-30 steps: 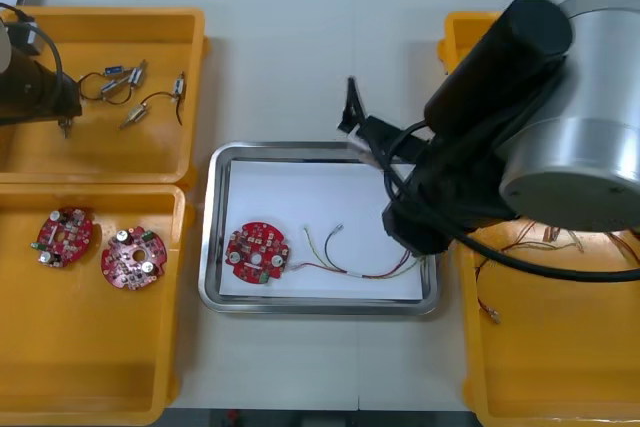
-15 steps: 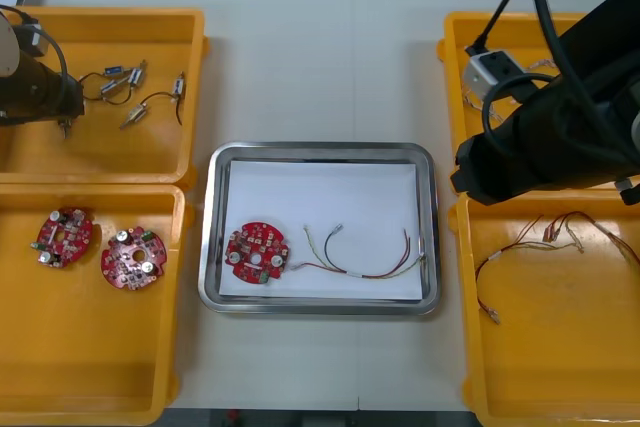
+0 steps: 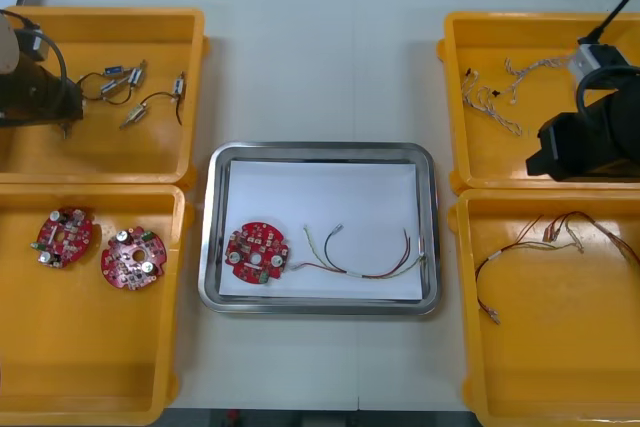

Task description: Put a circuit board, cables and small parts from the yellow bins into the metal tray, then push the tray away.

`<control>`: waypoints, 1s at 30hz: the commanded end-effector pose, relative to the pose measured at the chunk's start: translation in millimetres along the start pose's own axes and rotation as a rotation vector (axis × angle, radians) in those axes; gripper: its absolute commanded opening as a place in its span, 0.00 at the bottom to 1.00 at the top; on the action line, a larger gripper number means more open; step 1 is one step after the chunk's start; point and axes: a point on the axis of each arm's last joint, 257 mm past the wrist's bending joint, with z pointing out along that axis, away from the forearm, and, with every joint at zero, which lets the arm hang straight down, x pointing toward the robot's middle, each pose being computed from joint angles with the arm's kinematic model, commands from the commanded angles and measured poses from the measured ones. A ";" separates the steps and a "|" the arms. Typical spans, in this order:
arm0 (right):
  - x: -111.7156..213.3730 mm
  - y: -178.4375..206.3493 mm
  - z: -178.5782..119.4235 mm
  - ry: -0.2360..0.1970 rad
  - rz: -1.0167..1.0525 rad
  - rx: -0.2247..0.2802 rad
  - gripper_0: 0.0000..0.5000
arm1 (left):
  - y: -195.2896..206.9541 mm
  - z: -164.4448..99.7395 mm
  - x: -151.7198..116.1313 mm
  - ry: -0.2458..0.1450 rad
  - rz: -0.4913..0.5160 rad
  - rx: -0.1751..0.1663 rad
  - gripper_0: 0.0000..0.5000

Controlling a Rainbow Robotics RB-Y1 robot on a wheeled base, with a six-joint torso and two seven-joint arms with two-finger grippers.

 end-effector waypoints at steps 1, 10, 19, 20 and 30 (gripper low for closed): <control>-0.4 -50.4 -7.8 -0.025 0.154 0.072 1.00 | -16.8 -15.7 -23.4 -0.029 0.138 0.014 0.90; -4.4 -88.7 -9.9 -0.030 0.300 0.095 1.00 | -13.3 -14.3 -21.6 -0.022 0.135 0.004 0.85; -8.4 -108.6 -6.6 -0.040 0.372 0.142 1.00 | -14.3 -13.9 -22.6 -0.015 0.130 0.009 0.84; -8.6 -108.5 -6.2 -0.039 0.374 0.141 1.00 | -14.3 -13.9 -22.6 -0.015 0.130 0.009 0.83; -26.3 -102.3 -4.3 -0.026 0.379 0.122 1.00 | -13.5 -12.5 -23.3 -0.021 0.130 0.003 0.20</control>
